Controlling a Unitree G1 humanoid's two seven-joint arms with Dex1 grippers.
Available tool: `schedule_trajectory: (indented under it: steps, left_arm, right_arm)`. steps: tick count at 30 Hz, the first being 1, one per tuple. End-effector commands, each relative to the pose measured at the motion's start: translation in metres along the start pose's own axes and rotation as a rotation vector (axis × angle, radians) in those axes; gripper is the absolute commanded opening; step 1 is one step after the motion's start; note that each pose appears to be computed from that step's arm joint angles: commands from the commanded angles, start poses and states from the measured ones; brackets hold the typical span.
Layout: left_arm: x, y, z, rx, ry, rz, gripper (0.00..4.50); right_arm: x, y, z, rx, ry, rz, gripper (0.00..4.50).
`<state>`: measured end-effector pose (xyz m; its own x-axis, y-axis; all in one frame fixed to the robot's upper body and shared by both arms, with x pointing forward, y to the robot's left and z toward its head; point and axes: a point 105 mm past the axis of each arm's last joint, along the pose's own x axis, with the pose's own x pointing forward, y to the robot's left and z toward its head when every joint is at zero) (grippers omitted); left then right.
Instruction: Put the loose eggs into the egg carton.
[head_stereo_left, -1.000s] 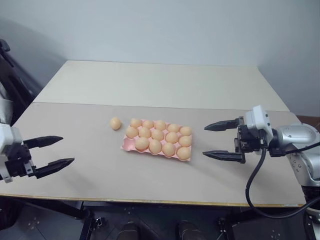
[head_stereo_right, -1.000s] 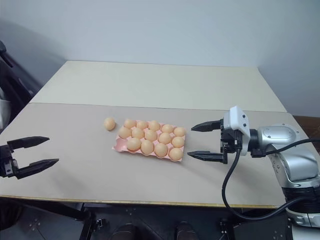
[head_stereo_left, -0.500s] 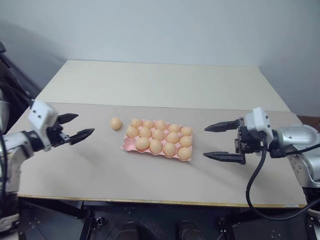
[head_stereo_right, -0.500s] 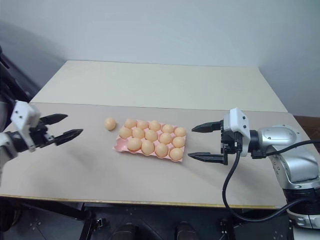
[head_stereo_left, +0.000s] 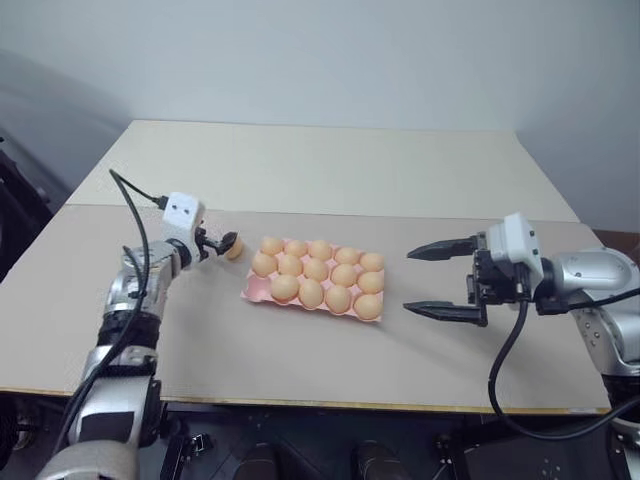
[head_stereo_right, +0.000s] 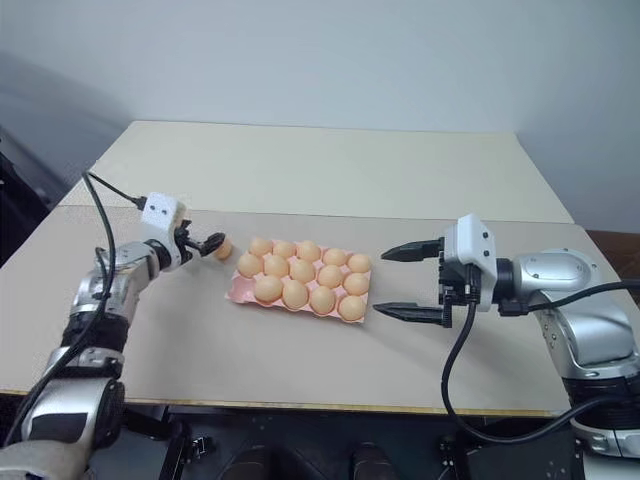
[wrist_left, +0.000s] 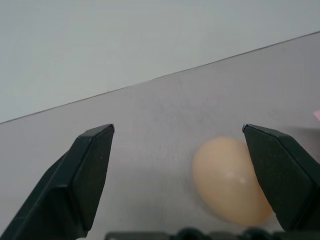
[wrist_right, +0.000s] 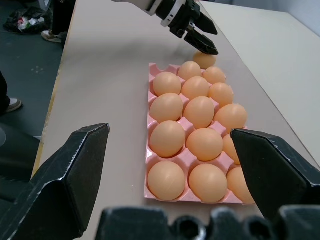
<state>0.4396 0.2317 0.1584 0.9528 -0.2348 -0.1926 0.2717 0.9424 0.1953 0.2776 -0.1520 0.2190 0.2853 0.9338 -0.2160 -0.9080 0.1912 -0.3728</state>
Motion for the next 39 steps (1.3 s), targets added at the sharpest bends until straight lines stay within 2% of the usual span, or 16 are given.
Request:
schedule_trajectory:
  steps: [1, 9, 11, 17, 21, 23, 26, 29, 32, 39]
  left_arm:
    - [0.008, -0.005, -0.007, 0.003, 0.028, -0.015, 4.07]
    - [0.011, -0.004, -0.028, -0.031, 0.106, -0.014, 1.74]
    - [0.011, -0.003, -0.030, -0.032, 0.108, -0.011, 1.44]
    - [0.008, 0.002, -0.021, -0.009, 0.071, -0.006, 1.32]
    - [-0.003, 0.007, 0.011, 0.008, -0.060, -0.075, 1.32]
    - [-0.020, 0.000, 0.035, 0.019, -0.156, -0.220, 1.32]
    - [-0.049, -0.019, 0.057, 0.068, -0.266, -0.466, 1.32]
    - [-0.068, -0.035, 0.061, 0.074, -0.293, -0.636, 1.32]
    - [-0.079, -0.048, 0.055, 0.097, -0.270, -0.761, 1.32]
    - [-0.086, -0.070, 0.040, 0.138, -0.224, -0.908, 1.32]
  right_arm:
    - [-0.002, 0.001, 0.015, -0.071, -0.028, -0.010, 4.50]
    - [-0.002, 0.000, 0.019, -0.100, -0.034, -0.020, 4.50]
    - [-0.002, -0.002, 0.020, -0.101, -0.037, -0.026, 4.50]
    - [0.000, -0.002, 0.019, -0.099, -0.042, -0.021, 4.50]
    - [0.001, -0.002, 0.019, -0.100, -0.042, -0.021, 4.50]
    - [0.000, -0.002, 0.019, -0.099, -0.042, -0.020, 4.50]
    - [0.001, -0.001, 0.018, -0.096, -0.044, -0.022, 4.50]
    - [0.002, 0.000, 0.018, -0.094, -0.049, -0.023, 4.50]
    - [0.004, 0.001, 0.018, -0.093, -0.055, -0.022, 4.50]
    - [0.002, 0.004, 0.019, -0.089, -0.058, -0.031, 4.50]
